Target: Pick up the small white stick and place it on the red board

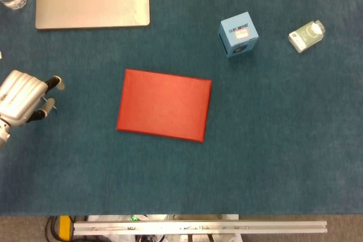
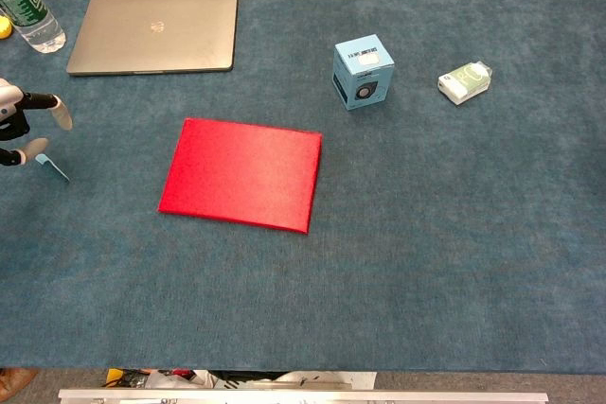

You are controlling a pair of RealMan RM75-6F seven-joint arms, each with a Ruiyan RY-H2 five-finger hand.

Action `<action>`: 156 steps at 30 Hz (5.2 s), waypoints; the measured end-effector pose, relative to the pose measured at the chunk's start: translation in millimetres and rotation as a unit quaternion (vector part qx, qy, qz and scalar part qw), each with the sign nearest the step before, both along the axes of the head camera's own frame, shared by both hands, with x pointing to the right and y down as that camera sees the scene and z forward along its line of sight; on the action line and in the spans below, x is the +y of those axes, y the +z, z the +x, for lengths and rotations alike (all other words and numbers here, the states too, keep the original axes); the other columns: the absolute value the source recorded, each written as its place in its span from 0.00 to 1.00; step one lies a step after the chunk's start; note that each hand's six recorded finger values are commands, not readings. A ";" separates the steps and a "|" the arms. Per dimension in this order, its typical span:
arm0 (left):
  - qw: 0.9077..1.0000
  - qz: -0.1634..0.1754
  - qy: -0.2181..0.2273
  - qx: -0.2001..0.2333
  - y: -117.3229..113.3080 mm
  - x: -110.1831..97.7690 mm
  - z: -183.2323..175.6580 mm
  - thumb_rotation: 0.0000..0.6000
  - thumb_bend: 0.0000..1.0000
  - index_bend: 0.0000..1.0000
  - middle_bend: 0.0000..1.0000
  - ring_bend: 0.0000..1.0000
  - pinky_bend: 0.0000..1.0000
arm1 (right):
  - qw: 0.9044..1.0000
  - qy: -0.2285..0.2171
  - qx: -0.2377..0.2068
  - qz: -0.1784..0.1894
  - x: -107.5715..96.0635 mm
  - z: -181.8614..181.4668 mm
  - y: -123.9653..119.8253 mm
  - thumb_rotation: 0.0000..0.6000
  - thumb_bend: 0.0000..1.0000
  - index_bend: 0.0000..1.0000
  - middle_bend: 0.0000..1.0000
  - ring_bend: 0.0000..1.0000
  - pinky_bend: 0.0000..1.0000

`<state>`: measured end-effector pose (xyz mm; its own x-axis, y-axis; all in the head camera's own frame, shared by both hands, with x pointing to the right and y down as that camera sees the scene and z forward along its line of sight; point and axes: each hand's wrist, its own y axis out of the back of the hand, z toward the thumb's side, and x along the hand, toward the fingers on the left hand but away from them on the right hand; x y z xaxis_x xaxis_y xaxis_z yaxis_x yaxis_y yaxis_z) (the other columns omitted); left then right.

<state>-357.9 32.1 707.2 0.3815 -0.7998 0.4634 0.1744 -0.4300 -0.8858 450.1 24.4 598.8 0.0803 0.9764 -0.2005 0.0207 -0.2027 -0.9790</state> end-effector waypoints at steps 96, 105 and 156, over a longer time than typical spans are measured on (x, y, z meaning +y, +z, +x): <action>0.989 -0.028 0.073 -0.126 73.7 -13.0 -21.4 1.00 0.37 0.55 1.00 1.00 1.00 | 1.000 0.023 0.012 -0.013 17.1 3.8 2.0 1.00 0.36 0.38 0.51 0.48 0.42; 0.990 -0.029 0.069 -0.123 74.4 -12.2 -22.0 1.00 0.38 0.56 1.00 1.00 1.00 | 1.000 0.025 0.012 -0.011 18.4 4.2 0.3 1.00 0.36 0.38 0.51 0.48 0.42; 0.897 0.103 0.426 -0.066 -0.2 1.1 214.2 1.00 0.38 0.54 1.00 1.00 1.00 | 0.999 0.039 0.009 -0.015 16.4 20.1 0.5 1.00 0.36 0.38 0.51 0.49 0.42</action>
